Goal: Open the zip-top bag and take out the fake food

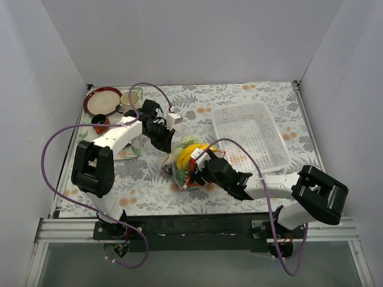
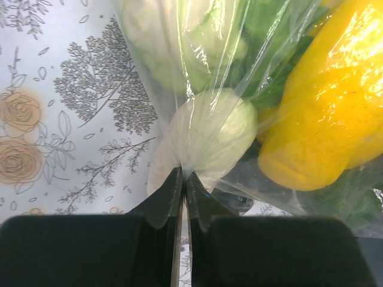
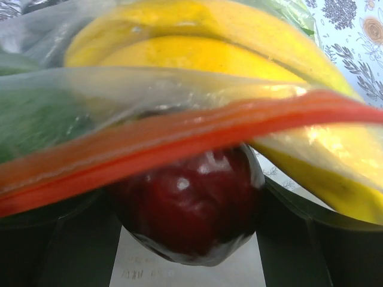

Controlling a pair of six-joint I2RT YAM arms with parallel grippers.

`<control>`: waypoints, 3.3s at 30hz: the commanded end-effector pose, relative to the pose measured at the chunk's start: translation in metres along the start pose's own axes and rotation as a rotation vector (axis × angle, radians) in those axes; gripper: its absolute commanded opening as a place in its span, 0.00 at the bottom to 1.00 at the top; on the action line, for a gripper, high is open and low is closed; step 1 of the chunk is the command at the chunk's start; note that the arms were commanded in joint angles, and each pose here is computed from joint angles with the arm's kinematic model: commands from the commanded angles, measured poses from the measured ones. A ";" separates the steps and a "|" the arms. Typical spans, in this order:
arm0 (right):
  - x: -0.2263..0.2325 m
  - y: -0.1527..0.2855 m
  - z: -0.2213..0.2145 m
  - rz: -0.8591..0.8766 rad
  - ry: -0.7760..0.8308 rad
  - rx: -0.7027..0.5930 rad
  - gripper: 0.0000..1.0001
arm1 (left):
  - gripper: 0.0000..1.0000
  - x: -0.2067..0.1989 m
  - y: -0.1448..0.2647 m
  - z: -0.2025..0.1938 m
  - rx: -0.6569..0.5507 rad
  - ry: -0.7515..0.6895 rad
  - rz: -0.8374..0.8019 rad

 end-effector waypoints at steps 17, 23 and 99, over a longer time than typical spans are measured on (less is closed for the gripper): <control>-0.051 0.074 0.069 -0.126 -0.117 -0.177 0.01 | 0.00 0.045 0.033 0.018 -0.073 -0.070 0.275; -0.148 0.104 0.086 -0.557 -0.289 -0.261 0.01 | 0.00 0.035 0.031 0.020 -0.074 -0.028 0.226; 0.017 0.106 0.033 0.401 -0.068 0.053 0.37 | 0.39 0.049 -0.026 -0.048 0.037 0.172 0.182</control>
Point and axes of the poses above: each gripper's point midway between its finger pads, its own y axis back along the fingers, its own x axis along the line the jaws close on, z = x × y, the point moved 3 cm from there along y, back along the fingers, and after that the axes turned 1 degree about -y, right-handed, at the moved point
